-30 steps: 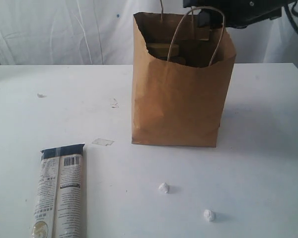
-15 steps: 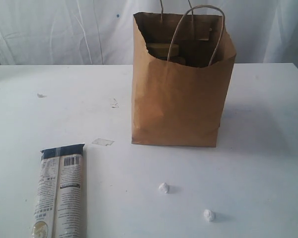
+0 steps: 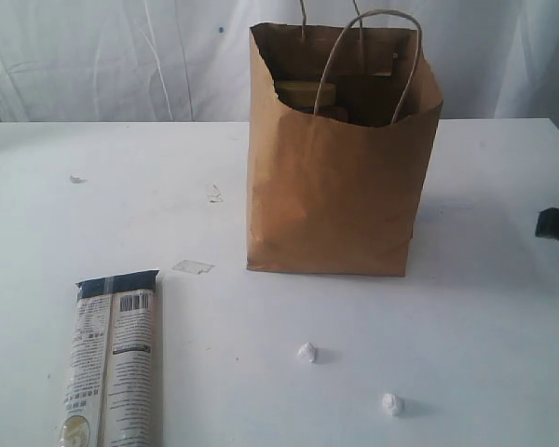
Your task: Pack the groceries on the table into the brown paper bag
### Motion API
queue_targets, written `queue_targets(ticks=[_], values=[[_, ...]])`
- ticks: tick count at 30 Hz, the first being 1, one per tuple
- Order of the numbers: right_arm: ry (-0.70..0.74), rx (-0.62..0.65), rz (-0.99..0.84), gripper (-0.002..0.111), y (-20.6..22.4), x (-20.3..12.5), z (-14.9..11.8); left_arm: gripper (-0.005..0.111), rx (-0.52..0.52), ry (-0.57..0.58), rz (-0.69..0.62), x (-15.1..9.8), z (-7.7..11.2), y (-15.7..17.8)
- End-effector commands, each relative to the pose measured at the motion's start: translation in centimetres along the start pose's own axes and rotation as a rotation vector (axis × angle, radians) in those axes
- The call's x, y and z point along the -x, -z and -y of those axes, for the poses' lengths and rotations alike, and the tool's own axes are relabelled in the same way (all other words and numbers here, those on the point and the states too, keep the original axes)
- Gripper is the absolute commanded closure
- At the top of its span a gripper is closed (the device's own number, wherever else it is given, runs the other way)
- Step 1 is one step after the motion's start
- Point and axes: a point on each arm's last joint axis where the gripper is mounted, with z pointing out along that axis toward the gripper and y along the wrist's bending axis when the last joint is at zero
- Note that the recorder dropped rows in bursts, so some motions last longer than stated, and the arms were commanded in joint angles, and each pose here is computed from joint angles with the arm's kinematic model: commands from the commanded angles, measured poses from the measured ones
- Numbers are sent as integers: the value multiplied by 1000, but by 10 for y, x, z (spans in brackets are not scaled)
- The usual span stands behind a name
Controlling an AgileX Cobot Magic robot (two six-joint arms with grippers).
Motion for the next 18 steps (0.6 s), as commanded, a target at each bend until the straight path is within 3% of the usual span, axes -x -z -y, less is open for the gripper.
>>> queue_targets(ticks=[1, 5, 8, 10, 15, 18], values=[[112, 167, 230, 108, 37, -16, -7, 107, 2, -5, 2, -1, -1, 0], [339, 260, 162, 108, 56, -29, -18, 107, 2, -5, 2, -1, -1, 0], [552, 378, -141, 108, 57, -46, -31, 107, 2, -5, 2, -1, -1, 0], [598, 423, -259, 108, 50, -50, -41, 107, 2, -5, 2, -1, -1, 0], [653, 416, -184, 108, 16, -39, -61, 107, 2, -5, 2, -1, -1, 0], [699, 464, -233, 104, 0, -45, -74, 107, 2, -5, 2, -1, -1, 0]])
